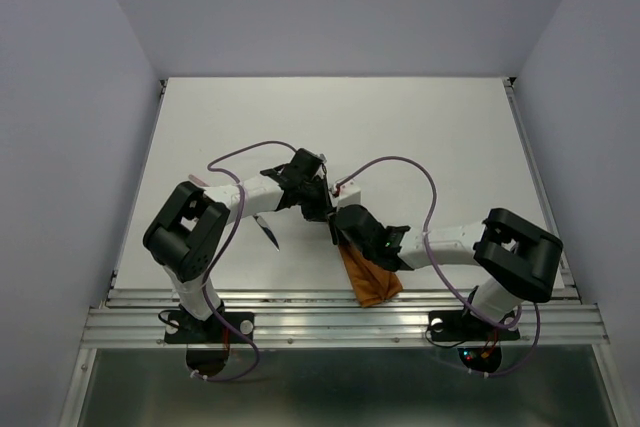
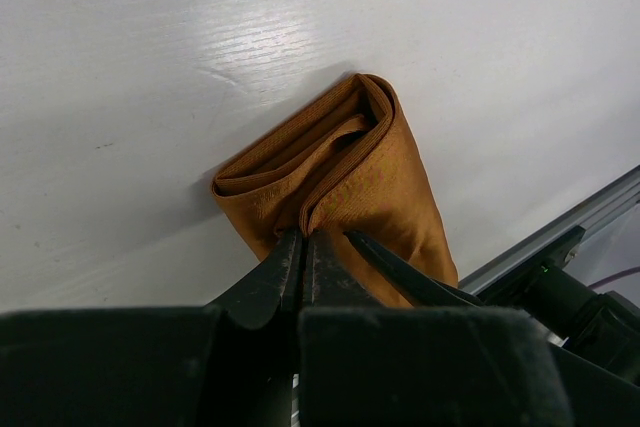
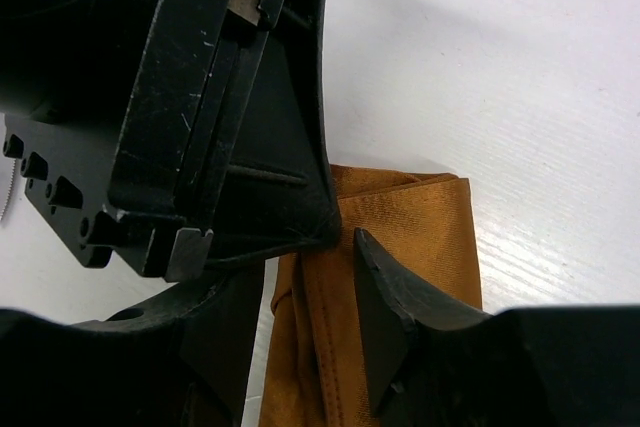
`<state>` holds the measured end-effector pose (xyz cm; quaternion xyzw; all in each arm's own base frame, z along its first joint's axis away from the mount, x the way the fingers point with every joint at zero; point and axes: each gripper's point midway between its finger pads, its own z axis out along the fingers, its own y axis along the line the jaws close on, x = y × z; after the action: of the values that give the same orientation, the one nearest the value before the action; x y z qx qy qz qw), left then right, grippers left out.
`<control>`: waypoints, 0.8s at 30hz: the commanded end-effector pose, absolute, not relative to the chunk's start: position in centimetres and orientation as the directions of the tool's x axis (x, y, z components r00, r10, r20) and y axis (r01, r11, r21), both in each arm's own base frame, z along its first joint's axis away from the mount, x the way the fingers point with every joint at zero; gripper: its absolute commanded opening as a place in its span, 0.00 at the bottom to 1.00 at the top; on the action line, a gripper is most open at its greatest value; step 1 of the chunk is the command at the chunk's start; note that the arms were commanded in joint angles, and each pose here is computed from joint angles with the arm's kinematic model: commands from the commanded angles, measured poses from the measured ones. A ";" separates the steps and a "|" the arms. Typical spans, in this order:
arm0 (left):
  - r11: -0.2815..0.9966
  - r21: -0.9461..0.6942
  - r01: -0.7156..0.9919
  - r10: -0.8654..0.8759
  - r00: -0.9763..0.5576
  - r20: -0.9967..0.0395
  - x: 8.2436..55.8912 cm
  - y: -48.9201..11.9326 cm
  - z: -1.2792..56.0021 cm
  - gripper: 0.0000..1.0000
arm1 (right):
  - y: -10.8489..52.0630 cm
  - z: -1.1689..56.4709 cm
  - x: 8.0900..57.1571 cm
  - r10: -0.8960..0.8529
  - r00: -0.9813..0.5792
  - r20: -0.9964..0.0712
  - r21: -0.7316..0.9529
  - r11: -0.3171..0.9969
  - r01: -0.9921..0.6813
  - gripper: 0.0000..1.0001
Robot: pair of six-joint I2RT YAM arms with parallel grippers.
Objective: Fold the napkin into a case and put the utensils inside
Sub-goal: Pick up the smaller rectangle-folded napkin from the center of the board.
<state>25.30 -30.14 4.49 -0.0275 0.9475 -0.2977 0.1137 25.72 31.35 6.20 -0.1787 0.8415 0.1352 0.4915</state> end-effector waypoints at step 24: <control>0.784 -0.619 0.056 -0.122 -0.963 -0.242 26.1 -31.2 8.0 0.00 | 32.2 6.5 27.4 -0.156 -0.414 -0.897 0.021 0.920 -0.392 0.34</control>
<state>25.43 -30.15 4.73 -0.0313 0.9475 -0.2976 0.1122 26.20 31.15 4.33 -0.1937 0.8467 0.1023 0.4849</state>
